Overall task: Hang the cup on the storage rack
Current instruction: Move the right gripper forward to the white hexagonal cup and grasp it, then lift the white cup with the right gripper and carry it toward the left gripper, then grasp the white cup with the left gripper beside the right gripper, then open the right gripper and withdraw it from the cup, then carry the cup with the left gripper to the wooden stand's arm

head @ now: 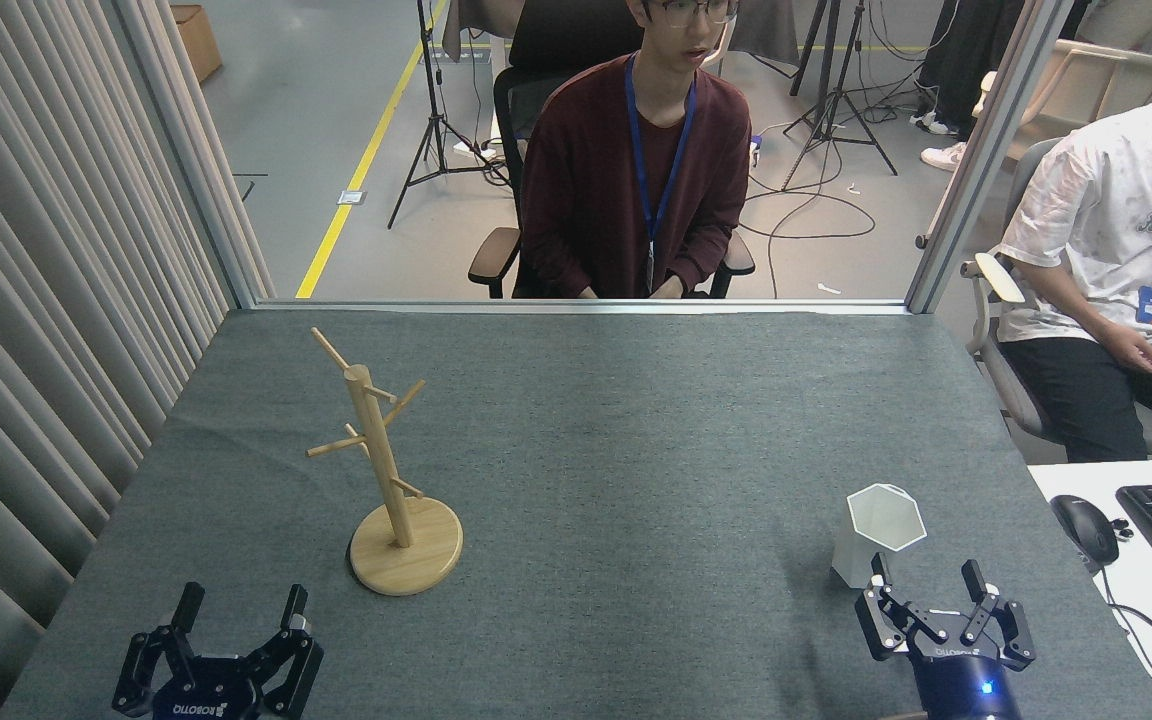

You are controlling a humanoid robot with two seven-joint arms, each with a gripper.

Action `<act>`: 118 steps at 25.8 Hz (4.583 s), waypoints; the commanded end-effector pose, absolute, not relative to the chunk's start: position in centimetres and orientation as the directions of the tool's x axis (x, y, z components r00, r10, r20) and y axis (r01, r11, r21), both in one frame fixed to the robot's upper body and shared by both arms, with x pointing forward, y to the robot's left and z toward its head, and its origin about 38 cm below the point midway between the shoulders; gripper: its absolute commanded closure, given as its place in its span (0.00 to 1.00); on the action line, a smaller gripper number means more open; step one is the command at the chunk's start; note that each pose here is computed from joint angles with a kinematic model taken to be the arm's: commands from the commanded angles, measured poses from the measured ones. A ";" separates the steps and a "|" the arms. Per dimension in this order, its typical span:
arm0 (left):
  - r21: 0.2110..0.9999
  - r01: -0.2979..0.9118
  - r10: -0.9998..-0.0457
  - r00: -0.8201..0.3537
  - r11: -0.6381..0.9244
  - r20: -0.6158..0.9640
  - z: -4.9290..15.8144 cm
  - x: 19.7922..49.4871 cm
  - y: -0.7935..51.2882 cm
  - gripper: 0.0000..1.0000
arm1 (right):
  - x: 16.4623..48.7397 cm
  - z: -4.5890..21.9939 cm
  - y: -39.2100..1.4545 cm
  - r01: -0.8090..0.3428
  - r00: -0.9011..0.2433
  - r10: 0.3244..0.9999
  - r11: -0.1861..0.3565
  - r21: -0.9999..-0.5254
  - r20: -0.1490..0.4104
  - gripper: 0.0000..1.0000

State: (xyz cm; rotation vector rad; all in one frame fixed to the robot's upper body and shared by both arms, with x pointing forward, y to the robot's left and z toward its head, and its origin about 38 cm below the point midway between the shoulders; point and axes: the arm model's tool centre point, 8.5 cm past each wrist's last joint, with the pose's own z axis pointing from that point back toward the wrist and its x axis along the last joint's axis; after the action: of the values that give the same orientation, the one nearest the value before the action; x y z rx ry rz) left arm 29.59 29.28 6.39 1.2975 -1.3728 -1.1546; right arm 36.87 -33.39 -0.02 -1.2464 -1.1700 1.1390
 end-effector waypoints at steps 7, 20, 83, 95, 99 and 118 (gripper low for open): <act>0.987 -0.163 -0.999 -0.042 0.013 0.006 6.3 29.5 29.5 0.01 | 39.3 -0.4 -33.4 -0.012 0.076 0.997 0.006 -1.000 0.005 0.02; 0.987 -0.163 -1.000 -0.026 0.008 0.004 6.4 29.3 30.1 0.01 | 41.6 -0.5 -32.3 -0.035 0.055 0.999 -0.002 -0.999 -0.004 0.02; 0.949 -0.279 -0.840 -0.471 -0.149 -0.270 7.6 30.3 14.8 0.01 | 28.5 9.7 2.4 0.309 -0.601 0.799 0.211 -0.928 -0.019 0.38; 0.943 -0.297 -0.840 -0.464 -0.153 -0.282 8.1 30.8 14.8 0.53 | 28.5 9.7 2.6 0.306 -0.603 0.798 0.216 -0.927 -0.013 0.25; 0.943 -0.294 -0.840 -0.463 -0.154 -0.282 8.0 30.8 14.9 0.52 | 28.4 10.8 2.2 0.360 -0.601 0.799 0.255 -0.898 -0.014 0.02; 0.893 -0.313 -0.927 -0.084 -0.323 -0.365 9.2 33.1 21.2 0.51 | 34.6 3.0 -23.3 0.112 0.029 1.000 0.010 -0.994 0.013 0.02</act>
State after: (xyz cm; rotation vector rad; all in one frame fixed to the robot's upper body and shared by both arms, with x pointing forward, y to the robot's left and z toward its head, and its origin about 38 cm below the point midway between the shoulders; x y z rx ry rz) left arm 32.39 19.08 8.88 1.5264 -1.4567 -1.4706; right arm 35.90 -20.82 4.90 -1.2861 -1.3547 1.0617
